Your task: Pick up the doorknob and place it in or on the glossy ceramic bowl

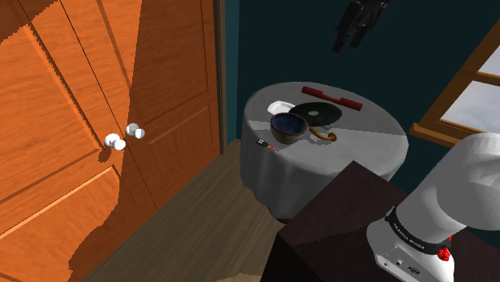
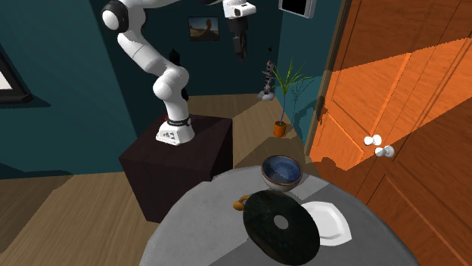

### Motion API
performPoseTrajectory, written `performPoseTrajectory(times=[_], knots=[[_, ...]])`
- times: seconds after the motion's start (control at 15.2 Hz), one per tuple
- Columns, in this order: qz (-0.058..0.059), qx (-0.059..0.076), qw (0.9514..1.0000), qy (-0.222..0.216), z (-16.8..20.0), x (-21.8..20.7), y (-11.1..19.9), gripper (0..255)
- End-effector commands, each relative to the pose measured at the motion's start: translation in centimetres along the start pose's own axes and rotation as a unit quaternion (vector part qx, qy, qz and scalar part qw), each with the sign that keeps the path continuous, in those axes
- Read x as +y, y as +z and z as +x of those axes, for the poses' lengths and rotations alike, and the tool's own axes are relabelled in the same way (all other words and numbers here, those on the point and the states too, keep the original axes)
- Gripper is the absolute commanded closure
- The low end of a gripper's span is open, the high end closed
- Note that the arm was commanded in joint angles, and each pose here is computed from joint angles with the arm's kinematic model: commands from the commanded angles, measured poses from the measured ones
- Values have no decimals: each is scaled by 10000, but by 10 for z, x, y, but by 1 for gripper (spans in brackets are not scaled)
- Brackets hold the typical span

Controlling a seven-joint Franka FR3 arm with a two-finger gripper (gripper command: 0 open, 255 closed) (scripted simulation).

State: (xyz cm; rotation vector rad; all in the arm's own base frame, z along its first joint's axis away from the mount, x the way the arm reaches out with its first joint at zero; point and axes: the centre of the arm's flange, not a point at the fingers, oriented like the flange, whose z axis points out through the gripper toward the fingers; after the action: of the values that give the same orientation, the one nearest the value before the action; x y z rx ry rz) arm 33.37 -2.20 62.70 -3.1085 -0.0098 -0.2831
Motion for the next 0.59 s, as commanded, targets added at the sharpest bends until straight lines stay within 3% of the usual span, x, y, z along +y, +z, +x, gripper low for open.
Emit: performPoseTrajectory(times=[0.0,0.53], knots=[[0,0,10000,0,0,0,0,0],[-34,-58,10000,5,5,57,88,0]])
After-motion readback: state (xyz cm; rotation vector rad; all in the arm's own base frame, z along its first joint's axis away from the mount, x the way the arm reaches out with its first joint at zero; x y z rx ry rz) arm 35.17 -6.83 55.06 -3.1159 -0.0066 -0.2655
